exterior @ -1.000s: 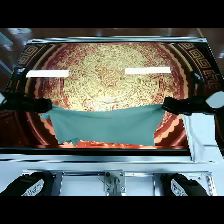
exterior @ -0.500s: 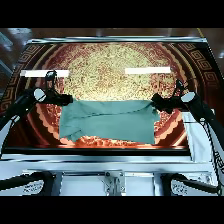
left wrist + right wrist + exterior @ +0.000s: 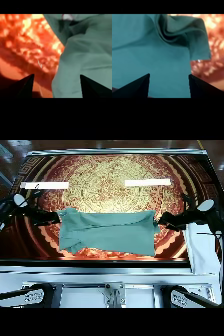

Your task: Fold the shirts.

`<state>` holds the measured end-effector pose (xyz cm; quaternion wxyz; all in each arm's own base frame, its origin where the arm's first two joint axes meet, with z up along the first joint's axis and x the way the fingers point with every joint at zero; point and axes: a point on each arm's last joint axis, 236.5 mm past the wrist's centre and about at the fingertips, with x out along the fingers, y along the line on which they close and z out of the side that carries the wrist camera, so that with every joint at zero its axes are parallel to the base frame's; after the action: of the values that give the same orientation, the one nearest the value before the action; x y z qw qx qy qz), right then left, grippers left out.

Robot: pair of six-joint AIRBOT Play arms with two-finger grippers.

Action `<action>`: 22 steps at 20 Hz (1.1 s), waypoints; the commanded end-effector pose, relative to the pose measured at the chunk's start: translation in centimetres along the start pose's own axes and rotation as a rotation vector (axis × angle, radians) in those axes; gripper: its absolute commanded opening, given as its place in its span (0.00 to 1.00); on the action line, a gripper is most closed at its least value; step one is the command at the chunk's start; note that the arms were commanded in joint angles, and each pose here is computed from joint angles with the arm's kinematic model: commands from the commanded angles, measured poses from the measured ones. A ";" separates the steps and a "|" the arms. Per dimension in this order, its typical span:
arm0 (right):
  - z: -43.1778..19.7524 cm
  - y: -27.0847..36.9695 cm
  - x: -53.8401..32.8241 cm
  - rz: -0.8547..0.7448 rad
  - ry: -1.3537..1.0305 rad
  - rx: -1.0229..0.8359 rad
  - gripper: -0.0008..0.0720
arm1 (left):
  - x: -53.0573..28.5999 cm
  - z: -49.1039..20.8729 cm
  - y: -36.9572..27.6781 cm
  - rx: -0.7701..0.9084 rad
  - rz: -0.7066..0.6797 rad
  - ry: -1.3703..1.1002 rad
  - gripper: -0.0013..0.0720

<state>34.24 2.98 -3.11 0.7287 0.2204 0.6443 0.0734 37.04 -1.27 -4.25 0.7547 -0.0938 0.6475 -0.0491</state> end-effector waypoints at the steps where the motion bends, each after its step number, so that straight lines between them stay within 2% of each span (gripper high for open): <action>1: -7.5 -5.9 -2.7 -0.149 0.234 0.024 0.83 | -0.2 -4.9 0.3 -0.105 -0.177 0.125 0.93; 4: -8.6 -5.1 -1.1 -0.056 0.197 0.106 0.83 | 2.0 -6.7 -1.6 -0.137 -0.273 0.138 0.93; 10: -8.3 -3.7 -0.3 0.007 0.177 0.126 0.83 | 4.2 -6.7 -4.5 -0.094 -0.293 0.134 0.92; 11: -8.4 -3.7 -0.3 0.007 0.179 0.126 0.83 | 4.4 -6.8 -4.5 -0.095 -0.294 0.140 0.79; 12: -8.4 -3.7 -0.3 0.007 0.182 0.126 0.83 | 4.4 -6.7 -4.4 -0.096 -0.293 0.139 0.52; 13: -8.4 -3.7 -0.3 0.007 0.182 0.125 0.83 | 4.2 -6.6 -4.3 -0.099 -0.294 0.137 0.49; 14: -8.4 -3.7 -0.3 0.006 0.183 0.124 0.93 | 4.1 -6.6 -4.2 -0.102 -0.295 0.137 0.33; 16: -8.5 -3.8 -0.3 0.001 0.184 0.121 0.93 | 4.0 -7.0 -4.1 -0.095 -0.303 0.153 0.07; 22: -11.6 -5.9 0.8 -0.067 0.276 0.126 0.93 | 2.9 -7.7 -4.1 -0.056 -0.318 0.167 0.07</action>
<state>23.60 0.76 -6.04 0.6356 0.2388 0.7328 0.0447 30.43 -6.50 -7.80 0.6785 -0.2163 0.6860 -0.1492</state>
